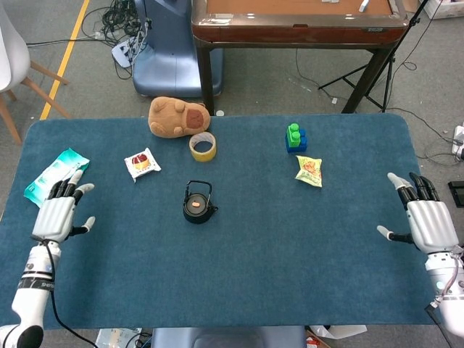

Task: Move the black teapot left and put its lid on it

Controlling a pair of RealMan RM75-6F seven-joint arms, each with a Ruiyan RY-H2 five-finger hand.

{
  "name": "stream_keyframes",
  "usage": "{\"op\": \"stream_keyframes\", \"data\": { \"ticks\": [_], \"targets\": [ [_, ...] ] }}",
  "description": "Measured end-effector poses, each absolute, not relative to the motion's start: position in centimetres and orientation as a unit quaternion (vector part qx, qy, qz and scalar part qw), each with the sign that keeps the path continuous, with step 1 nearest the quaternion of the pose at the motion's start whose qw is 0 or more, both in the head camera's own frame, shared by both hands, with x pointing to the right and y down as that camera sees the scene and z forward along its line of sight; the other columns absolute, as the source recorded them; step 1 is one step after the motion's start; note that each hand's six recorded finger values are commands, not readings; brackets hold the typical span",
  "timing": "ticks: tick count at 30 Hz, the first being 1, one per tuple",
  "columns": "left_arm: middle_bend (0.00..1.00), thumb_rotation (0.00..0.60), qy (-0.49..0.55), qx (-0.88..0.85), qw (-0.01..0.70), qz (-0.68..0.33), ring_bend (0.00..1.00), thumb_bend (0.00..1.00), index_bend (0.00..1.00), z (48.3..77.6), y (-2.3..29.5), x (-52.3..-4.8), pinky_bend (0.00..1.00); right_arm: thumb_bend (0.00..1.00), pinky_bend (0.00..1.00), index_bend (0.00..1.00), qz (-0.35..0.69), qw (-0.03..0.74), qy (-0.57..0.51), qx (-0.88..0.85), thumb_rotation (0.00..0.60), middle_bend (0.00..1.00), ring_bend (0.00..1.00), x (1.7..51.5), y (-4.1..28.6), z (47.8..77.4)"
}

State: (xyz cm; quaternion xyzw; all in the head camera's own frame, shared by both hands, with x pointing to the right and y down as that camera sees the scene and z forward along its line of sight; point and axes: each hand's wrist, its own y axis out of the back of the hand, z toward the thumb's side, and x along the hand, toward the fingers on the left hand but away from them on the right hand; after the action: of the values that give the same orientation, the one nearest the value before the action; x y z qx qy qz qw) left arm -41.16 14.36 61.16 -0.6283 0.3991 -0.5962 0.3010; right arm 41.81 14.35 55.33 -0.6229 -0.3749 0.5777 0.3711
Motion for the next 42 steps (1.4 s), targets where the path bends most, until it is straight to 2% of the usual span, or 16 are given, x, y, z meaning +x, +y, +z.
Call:
{"op": "stream_keyframes", "data": {
  "ticks": [10,22,30,42],
  "targets": [
    [0.00,0.600,0.436,-0.607,0.325,-0.580,0.00,0.28,0.20,57.8,20.6,-43.6,0.00,0.01,0.03,0.09,0.575,0.363,-0.383,-0.626,0.600,0.17,0.00,42.8,17.0,55.7],
    [0.00,0.600,0.450,-0.590,0.325,-0.587,0.00,0.28,0.20,56.2,24.6,-44.0,0.00,0.01,0.03,0.09,0.582,0.357,-0.388,-0.619,0.600,0.17,0.00,44.1,18.8,54.5],
    [0.00,0.600,0.445,-0.585,0.325,-0.595,0.00,0.28,0.20,55.9,25.6,-44.0,0.00,0.01,0.03,0.09,0.580,0.348,-0.384,-0.628,0.600,0.17,0.00,44.0,19.3,54.8],
    [0.00,0.600,0.446,-0.598,0.335,-0.575,0.00,0.28,0.20,56.3,24.4,-43.0,0.00,0.01,0.03,0.09,0.573,0.360,-0.389,-0.625,0.600,0.17,0.00,43.3,19.1,54.3]
  ]
}}
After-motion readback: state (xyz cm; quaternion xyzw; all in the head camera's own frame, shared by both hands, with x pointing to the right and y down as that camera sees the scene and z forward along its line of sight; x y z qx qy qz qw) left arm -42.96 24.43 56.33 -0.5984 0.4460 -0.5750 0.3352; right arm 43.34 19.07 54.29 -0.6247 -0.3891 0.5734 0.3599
